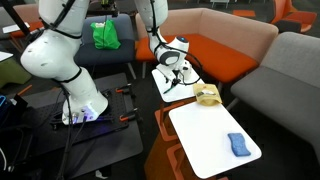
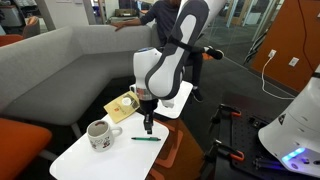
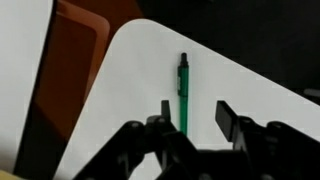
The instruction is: Take the green pen out of the white mug
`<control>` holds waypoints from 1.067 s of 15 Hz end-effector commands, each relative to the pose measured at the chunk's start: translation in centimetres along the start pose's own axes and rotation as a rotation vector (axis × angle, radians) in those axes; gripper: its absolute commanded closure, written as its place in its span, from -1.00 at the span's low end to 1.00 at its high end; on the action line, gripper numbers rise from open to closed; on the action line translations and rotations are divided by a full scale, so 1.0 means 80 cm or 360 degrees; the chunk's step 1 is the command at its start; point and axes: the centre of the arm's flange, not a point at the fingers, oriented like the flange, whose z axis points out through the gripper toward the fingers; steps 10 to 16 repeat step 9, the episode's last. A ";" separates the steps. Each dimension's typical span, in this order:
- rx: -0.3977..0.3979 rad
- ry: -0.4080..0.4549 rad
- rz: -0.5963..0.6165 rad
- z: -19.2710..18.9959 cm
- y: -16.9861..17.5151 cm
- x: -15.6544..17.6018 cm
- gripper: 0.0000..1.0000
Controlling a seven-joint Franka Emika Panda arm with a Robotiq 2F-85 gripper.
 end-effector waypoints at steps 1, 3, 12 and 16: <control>-0.0037 -0.0057 0.0014 -0.015 -0.005 0.013 -0.70; -0.0062 -0.0045 -0.0020 -0.034 -0.021 0.027 -0.97; -0.0073 -0.0109 0.0025 -0.099 -0.082 0.063 -1.00; -0.0073 -0.0109 0.0025 -0.099 -0.082 0.063 -1.00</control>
